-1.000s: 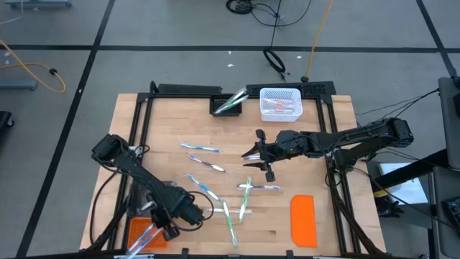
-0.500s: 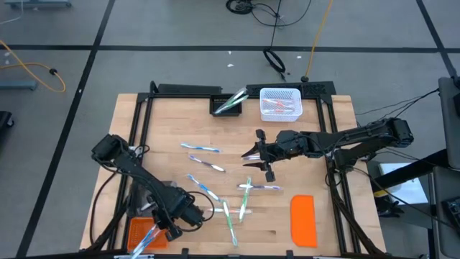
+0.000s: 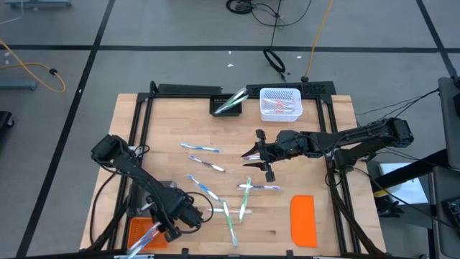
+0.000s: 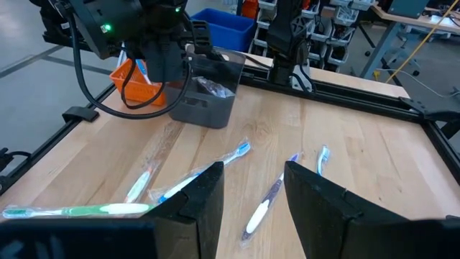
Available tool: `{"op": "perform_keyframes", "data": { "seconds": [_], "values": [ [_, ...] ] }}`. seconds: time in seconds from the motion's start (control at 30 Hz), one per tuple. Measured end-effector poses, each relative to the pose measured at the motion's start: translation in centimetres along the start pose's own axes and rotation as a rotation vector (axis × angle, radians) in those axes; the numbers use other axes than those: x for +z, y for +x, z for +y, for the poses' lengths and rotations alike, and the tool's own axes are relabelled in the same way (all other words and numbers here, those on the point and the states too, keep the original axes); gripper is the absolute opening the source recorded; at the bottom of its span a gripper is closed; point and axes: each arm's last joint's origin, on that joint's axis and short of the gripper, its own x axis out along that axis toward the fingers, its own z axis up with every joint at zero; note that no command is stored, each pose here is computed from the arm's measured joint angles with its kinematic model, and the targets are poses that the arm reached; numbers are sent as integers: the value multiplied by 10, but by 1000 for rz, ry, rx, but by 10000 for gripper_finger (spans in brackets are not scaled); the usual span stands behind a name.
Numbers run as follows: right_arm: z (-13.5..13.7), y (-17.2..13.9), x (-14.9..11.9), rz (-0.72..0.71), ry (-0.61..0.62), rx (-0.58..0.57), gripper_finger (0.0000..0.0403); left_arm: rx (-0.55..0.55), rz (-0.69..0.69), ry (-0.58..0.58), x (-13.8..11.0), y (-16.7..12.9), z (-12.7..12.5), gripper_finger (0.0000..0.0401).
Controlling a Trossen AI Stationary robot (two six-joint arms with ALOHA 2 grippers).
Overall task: Pick & Place Toothbrushes
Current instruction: Put the blue toothbrush into the orange bin
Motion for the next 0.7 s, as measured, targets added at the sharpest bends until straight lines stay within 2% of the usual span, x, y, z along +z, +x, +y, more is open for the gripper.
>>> {"op": "perform_keyframes", "data": {
  "seconds": [0.1,0.47,0.7],
  "values": [
    [0,0,0,0,0,0,141,5,3,14,0,0,1,155],
    [0,0,0,0,-2,0,141,-2,37,6,-5,3,-1,157],
    [0,0,0,1,-3,0,141,-2,-8,35,-5,5,-4,156]
  ]
}}
